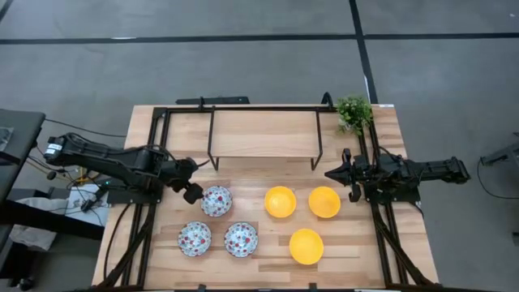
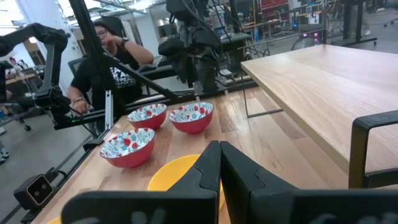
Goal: Pick & Place Mini bowls
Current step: Put the top red patterned bowl on the shelf
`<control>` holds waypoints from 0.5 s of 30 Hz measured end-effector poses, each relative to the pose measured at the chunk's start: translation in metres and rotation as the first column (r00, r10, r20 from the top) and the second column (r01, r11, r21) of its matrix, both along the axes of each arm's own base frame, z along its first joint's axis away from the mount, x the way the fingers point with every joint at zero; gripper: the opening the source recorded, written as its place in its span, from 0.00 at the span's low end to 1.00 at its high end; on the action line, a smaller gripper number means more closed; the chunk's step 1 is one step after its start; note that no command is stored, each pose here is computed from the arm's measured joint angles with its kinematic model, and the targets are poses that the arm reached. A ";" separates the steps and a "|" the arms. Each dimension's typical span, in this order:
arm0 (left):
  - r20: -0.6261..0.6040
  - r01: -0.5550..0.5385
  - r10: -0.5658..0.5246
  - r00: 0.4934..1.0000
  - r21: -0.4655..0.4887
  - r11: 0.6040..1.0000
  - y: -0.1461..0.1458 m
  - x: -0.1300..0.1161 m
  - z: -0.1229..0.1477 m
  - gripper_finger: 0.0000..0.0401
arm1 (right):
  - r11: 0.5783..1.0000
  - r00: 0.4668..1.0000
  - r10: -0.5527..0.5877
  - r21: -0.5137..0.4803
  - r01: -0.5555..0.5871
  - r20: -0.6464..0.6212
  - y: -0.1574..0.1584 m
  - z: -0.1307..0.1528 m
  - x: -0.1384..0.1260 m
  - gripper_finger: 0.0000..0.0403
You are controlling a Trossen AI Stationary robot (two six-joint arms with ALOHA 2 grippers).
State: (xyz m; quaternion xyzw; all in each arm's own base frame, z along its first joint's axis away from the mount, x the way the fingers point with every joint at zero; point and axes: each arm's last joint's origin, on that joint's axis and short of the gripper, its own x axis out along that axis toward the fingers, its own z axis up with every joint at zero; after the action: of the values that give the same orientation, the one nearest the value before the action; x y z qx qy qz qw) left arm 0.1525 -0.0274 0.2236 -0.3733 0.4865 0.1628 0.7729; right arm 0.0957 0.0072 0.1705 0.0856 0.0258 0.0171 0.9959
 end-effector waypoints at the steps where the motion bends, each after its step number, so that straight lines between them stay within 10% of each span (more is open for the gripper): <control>1: 0.001 0.000 0.000 1.000 0.002 1.000 0.000 0.000 -0.002 0.89 | 1.000 1.000 0.000 0.000 0.000 0.000 0.000 0.000 0.000 0.00; 15: 0.157 0.069 -0.055 0.986 -0.086 0.994 -0.004 0.010 -0.023 0.89 | 1.000 1.000 0.000 0.000 0.000 0.000 0.000 0.000 0.000 0.00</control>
State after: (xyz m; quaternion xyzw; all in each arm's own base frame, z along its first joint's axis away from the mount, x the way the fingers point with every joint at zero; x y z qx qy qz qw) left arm 0.1629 -0.0317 0.2010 -0.4042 0.4435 0.0870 0.7952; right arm 0.0957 0.0072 0.1705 0.0856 0.0258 0.0171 0.9958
